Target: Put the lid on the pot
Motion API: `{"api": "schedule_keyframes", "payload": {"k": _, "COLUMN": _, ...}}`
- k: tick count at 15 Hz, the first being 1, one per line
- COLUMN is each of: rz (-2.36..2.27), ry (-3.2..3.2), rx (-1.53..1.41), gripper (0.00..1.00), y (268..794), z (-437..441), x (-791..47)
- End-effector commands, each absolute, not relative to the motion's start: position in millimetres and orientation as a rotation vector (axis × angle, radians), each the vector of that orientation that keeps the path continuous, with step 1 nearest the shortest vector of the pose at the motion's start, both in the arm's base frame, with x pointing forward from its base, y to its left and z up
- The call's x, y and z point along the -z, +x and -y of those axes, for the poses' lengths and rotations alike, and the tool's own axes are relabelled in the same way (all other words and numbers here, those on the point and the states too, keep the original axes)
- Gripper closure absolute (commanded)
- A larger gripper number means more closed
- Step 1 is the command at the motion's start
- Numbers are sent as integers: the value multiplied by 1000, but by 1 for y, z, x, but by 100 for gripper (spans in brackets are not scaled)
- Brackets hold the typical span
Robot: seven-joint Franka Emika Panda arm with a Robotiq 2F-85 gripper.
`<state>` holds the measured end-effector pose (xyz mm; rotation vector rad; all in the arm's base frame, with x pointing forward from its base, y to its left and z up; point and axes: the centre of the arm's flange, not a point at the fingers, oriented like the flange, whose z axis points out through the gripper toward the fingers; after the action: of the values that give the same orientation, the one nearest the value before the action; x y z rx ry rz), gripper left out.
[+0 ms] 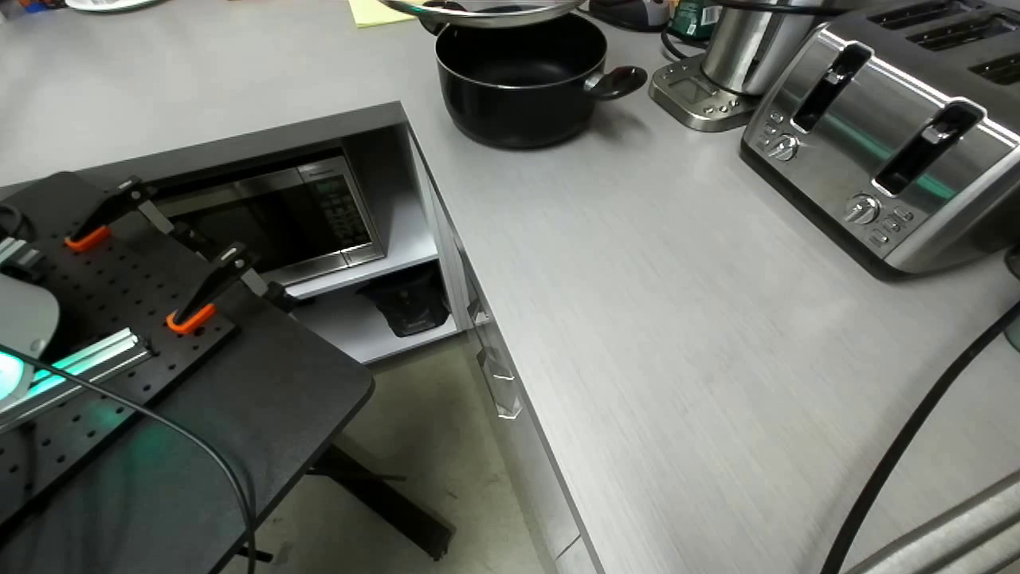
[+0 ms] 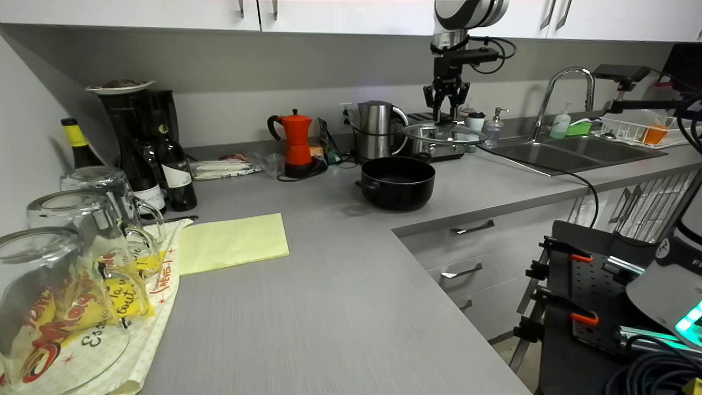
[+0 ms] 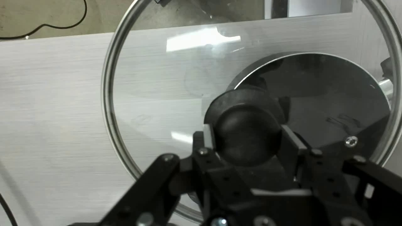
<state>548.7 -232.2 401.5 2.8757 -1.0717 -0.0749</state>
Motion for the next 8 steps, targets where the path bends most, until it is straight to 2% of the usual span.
{"api": "schedule_keyframes", "payload": {"k": 1, "rz": 1026, "ry": 2840, "rx": 95, "gripper": 75, "y": 590, "z": 235, "x": -400}}
{"api": "schedule_keyframes", "payload": {"k": 8, "rz": 955, "ry": 2836, "rx": 63, "gripper": 75, "y": 626, "z": 223, "x": -366}}
